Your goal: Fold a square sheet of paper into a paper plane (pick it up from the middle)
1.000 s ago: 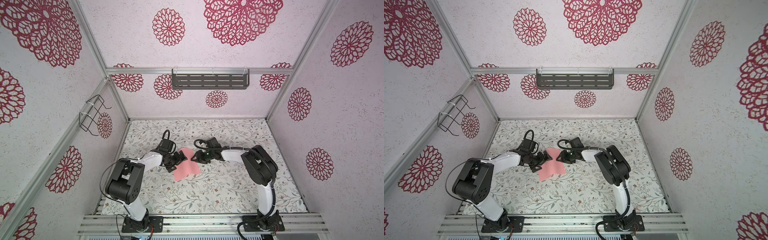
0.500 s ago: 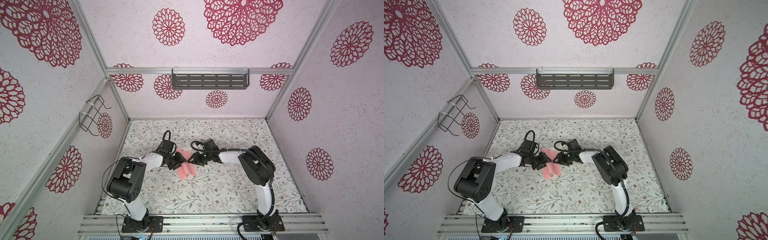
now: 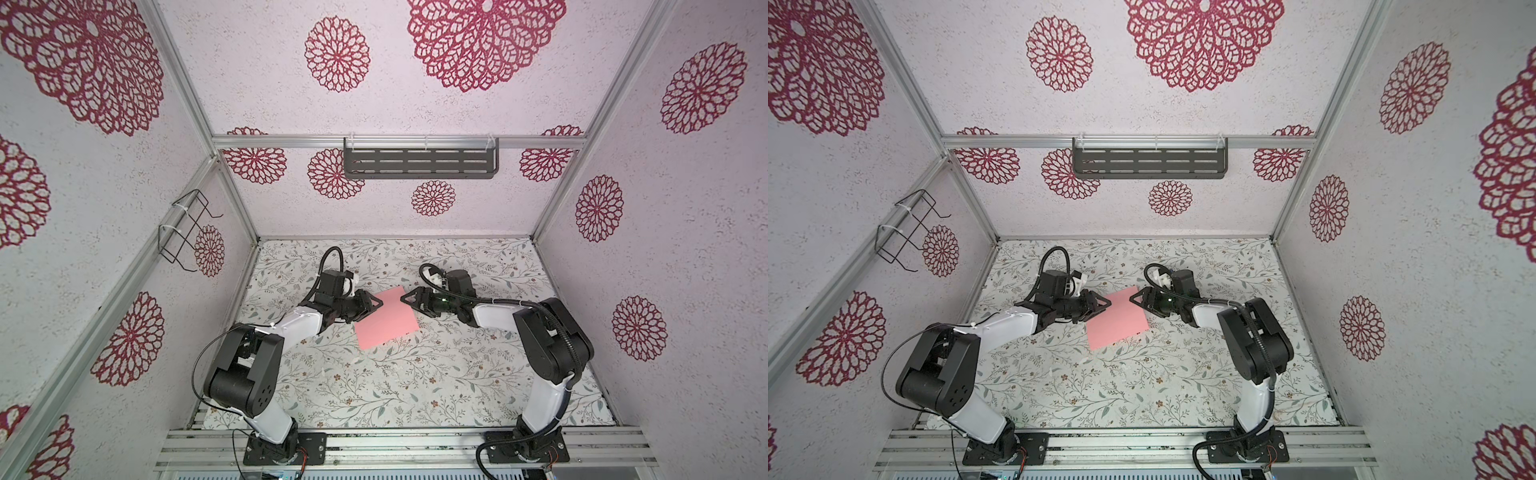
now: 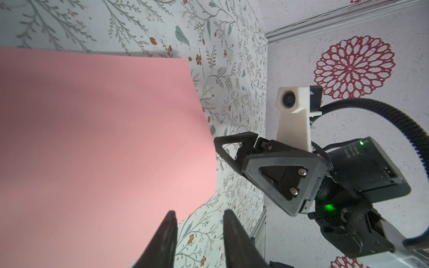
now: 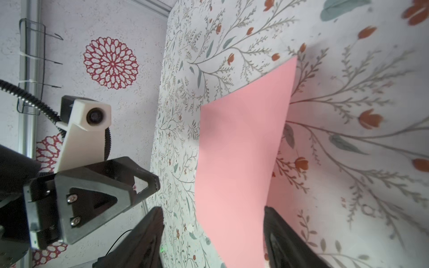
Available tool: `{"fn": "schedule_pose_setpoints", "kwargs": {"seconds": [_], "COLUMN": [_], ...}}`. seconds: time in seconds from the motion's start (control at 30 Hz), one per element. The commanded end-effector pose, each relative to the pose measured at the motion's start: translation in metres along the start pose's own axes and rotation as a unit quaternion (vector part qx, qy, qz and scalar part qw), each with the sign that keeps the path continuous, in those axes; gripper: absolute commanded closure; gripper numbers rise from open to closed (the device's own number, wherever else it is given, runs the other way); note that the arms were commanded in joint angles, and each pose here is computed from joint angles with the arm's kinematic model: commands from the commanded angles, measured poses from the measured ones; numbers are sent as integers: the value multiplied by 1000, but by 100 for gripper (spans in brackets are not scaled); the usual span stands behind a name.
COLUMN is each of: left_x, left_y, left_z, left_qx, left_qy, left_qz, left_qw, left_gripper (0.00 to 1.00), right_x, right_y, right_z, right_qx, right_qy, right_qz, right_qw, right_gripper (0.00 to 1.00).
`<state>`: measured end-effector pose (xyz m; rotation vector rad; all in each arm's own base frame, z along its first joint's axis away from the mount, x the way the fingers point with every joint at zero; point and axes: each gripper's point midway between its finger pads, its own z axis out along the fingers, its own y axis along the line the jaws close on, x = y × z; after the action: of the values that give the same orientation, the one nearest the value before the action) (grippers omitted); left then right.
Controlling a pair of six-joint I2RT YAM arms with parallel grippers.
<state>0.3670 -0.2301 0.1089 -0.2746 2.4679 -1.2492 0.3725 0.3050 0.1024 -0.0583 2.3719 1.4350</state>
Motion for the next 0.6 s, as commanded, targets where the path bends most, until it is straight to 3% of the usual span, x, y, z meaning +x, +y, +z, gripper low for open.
{"fn": "schedule_pose_setpoints", "kwargs": {"seconds": [0.0,0.13,0.2,0.33,0.57], "left_x": [0,4,1,-16,-35], "left_y": [26,51,62,75,102], "left_z": [4,2,-2,-7,-16], "left_qx": [-63,-128,-165,-211,-263], "left_qy": [8,13,9,-9,-49], "left_qz": [-15,-27,-24,-20,-76], "left_qw": [998,991,986,977,961], "left_gripper": [59,46,41,30,20], "right_x": [0,1,-2,-5,-3], "right_y": [1,-38,-46,-22,2], "right_z": [3,-2,-5,10,61], "right_qx": [7,127,155,122,94], "right_qy": [2,-1,-8,5,38], "right_qz": [-5,-8,-9,-37,-58], "right_qw": [1000,992,988,992,993], "right_gripper": [30,36,38,40,46]}}
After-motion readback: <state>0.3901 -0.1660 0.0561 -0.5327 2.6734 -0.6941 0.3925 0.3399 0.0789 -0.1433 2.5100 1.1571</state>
